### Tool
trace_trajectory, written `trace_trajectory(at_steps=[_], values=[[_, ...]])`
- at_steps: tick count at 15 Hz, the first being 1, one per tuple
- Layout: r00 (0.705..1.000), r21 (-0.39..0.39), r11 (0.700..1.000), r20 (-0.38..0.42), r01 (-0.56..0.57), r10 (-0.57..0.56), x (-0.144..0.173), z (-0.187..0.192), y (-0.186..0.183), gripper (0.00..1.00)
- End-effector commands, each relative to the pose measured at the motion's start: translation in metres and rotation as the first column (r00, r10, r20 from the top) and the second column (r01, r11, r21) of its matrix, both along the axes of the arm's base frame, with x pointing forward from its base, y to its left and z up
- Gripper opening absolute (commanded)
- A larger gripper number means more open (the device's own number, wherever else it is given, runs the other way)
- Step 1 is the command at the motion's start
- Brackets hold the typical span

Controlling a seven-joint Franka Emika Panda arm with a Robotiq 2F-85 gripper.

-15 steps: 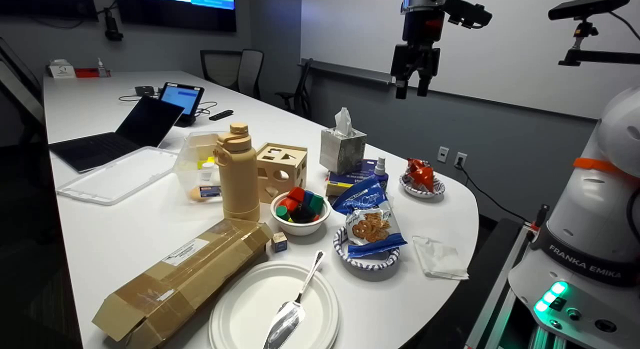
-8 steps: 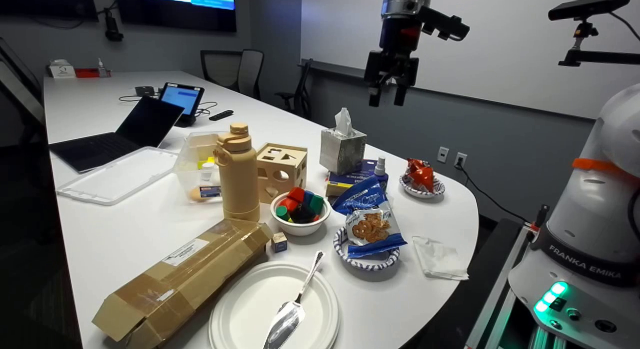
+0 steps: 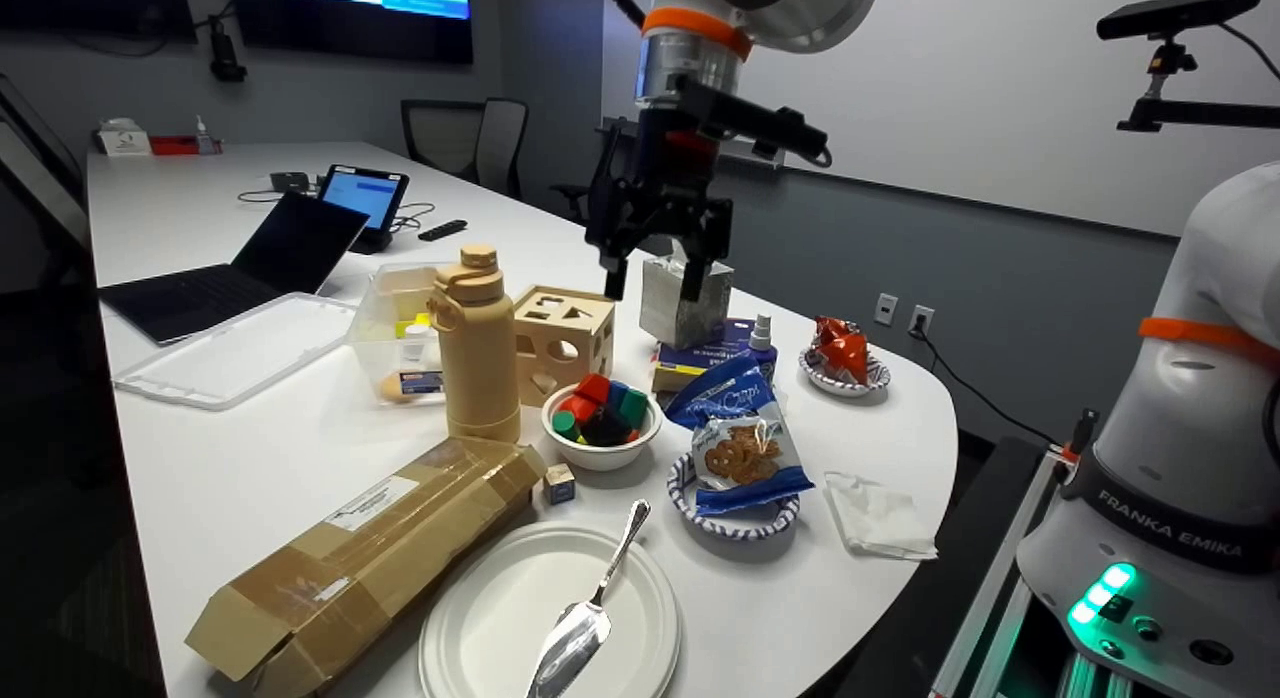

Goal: Open the lid of the cardboard box

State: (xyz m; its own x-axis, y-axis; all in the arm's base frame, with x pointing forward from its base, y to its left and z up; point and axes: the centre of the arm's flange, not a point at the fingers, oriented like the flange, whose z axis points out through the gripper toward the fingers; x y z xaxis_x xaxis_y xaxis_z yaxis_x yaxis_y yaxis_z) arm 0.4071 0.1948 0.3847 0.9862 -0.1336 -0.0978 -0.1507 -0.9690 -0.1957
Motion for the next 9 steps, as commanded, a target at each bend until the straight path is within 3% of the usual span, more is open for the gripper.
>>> trace_trajectory(at_steps=[1,5,9], values=[[0.996,0.123,0.988,-0.015,0.089,-0.087,0.032,-0.036,0.041,1.00],[0.984,0.207,0.962,-0.022,0.177,-0.177,0.062,-0.085,0.067,1.00],[0.972,0.236,0.943,-0.050,0.234,-0.228,0.090,-0.127,0.089,1.00]])
